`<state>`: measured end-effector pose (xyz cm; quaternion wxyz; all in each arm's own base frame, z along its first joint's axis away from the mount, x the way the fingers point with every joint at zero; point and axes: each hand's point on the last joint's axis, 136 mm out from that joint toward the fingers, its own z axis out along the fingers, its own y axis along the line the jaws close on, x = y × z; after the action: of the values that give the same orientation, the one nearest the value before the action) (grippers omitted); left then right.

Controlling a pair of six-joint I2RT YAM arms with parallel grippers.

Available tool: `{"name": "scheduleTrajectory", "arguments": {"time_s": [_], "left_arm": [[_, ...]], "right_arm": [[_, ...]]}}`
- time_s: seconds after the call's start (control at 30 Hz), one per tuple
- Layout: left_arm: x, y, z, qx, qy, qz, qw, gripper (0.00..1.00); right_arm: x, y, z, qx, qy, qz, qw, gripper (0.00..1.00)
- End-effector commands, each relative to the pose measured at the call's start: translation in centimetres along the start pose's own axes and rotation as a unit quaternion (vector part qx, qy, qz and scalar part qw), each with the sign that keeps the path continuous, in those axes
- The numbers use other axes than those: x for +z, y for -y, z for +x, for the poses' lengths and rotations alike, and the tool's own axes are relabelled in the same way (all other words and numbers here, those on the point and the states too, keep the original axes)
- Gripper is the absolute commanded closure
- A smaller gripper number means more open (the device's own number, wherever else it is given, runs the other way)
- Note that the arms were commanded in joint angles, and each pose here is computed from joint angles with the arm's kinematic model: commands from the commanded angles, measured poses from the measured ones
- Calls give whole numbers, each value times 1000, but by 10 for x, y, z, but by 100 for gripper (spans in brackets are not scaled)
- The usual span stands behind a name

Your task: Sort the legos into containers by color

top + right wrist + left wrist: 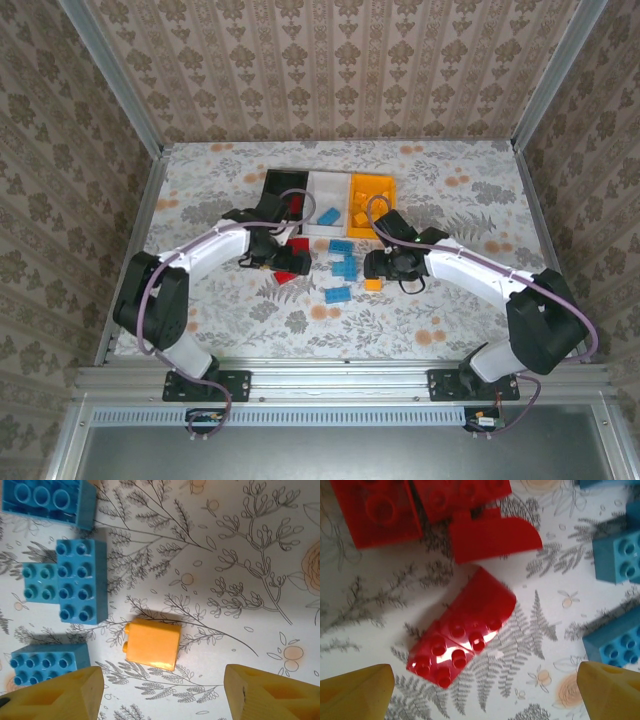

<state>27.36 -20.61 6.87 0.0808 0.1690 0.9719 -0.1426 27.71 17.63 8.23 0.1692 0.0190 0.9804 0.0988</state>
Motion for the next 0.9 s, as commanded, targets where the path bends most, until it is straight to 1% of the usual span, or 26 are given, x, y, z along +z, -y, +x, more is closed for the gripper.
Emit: {"name": "scheduleTrajectory", "arguments": {"time_s": [0.0, 0.1, 0.17, 0.2, 0.3, 0.4, 0.57, 0.7, 0.87], "left_arm": [[5, -4, -8, 17, -7, -16, 1000, 5], [16, -5, -7, 13, -18, -12, 1000, 7], [21, -3, -6, 8, -21, -5, 1000, 9], [24, -2, -5, 8, -24, -2, 1000, 10], [32, -2, 0, 11, -35, -7, 999, 11], [36, 1, 6, 14, -44, -5, 999, 17], [43, 4, 19, 20, -57, -11, 998, 23], [49, 4, 28, 20, -68, -20, 997, 32], [54, -2, 31, 17, -76, -37, 996, 36]], "right_arm": [[-13, -11, -8, 11, 26, -29, 999, 33], [-15, -9, -7, 9, 28, -26, 999, 33], [-14, -7, -6, 10, 27, -24, 999, 33], [-23, -9, -8, 11, 39, -34, 999, 33], [-24, -8, -7, 13, 40, -34, 999, 33], [-25, -7, -6, 12, 40, -34, 999, 33], [-25, -8, -8, 12, 43, -36, 998, 32], [-24, -10, -9, 11, 43, -38, 998, 32], [-22, -11, -7, 15, 40, -41, 998, 32]]}}
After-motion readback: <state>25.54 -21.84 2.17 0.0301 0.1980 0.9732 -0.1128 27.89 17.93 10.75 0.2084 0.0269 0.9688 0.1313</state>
